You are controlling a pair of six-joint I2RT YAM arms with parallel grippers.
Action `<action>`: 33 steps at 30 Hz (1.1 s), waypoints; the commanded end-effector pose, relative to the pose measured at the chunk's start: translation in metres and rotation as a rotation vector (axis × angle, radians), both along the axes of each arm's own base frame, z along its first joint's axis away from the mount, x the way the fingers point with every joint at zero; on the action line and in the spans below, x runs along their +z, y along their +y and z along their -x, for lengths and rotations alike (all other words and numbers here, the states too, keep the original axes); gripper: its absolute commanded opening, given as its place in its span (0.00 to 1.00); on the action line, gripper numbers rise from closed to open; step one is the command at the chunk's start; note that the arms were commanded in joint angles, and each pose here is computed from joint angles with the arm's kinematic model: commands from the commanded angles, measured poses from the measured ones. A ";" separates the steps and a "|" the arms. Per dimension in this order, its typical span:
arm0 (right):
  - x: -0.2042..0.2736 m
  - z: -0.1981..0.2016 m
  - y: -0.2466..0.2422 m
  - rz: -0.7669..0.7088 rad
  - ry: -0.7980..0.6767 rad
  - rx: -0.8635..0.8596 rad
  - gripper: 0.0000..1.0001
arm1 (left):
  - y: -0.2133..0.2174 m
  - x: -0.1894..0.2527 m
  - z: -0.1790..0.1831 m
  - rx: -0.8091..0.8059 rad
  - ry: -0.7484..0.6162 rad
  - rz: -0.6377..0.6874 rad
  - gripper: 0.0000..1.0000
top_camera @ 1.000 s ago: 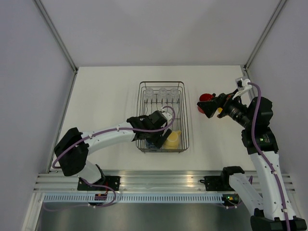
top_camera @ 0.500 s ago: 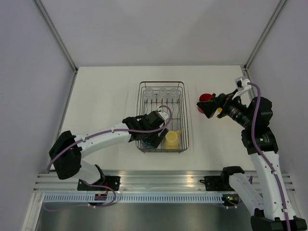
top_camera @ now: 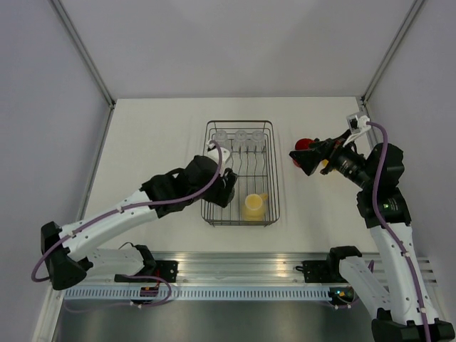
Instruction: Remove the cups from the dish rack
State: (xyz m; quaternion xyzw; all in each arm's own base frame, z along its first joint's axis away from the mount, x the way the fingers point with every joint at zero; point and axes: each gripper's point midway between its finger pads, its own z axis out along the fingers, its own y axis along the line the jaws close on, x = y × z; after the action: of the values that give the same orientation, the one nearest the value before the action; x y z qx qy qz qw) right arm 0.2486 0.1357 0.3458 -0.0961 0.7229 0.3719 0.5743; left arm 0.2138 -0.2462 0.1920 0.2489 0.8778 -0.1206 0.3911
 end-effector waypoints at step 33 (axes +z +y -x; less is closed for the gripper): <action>0.045 0.135 0.136 -0.188 -0.413 0.841 0.86 | -0.047 0.245 0.062 -0.117 0.129 1.550 0.02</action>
State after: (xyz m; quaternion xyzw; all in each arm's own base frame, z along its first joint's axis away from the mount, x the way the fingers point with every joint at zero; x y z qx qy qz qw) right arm 0.1216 0.2653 0.3693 -0.3799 0.5116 0.6064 0.4757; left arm 0.1661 -0.3026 0.3745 -0.0211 0.6484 -0.6350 0.4194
